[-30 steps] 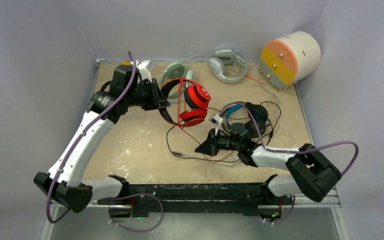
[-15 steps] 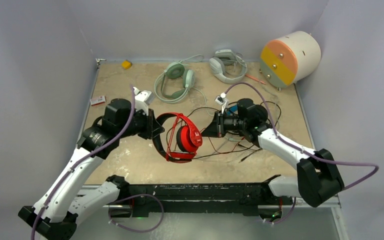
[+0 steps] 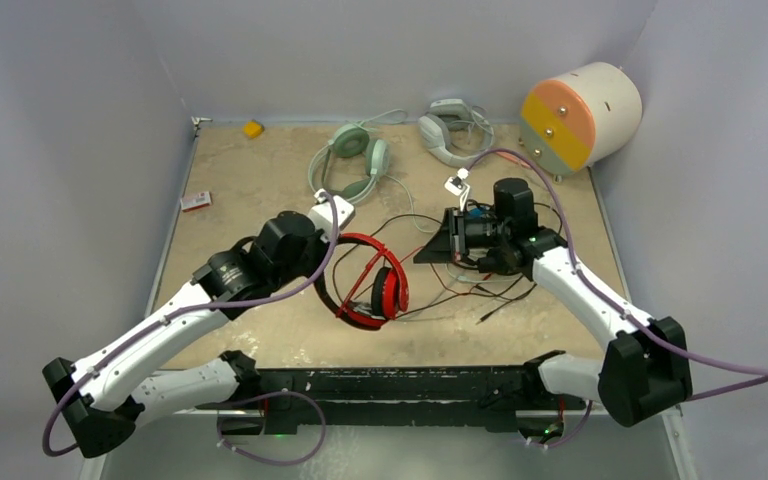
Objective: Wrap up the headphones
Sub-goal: Wrap the headphones cable around the headphones.
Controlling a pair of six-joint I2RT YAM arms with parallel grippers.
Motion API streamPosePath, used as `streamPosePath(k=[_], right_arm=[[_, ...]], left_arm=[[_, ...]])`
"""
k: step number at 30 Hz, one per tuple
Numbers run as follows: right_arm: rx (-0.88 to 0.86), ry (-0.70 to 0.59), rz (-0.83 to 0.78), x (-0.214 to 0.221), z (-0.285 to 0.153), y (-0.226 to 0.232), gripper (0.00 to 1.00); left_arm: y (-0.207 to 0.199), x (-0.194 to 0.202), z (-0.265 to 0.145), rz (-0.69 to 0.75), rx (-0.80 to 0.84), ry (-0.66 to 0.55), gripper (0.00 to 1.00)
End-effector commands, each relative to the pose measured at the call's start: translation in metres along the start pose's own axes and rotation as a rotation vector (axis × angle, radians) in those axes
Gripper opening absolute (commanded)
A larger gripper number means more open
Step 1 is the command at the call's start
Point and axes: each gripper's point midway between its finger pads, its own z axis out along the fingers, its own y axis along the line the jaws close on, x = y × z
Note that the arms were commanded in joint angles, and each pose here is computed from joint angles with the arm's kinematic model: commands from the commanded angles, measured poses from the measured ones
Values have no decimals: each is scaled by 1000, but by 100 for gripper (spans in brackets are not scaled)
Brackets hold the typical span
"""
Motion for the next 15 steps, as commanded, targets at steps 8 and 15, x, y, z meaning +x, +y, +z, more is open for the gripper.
streamPosePath(k=[8, 15], right_arm=[[-149, -7, -86, -9, -20, 54, 0], [-161, -1, -83, -25, -15, 56, 0]], left_arm=[[0, -21, -5, 426, -80, -79, 0], [-7, -27, 7, 470, -90, -77, 0]])
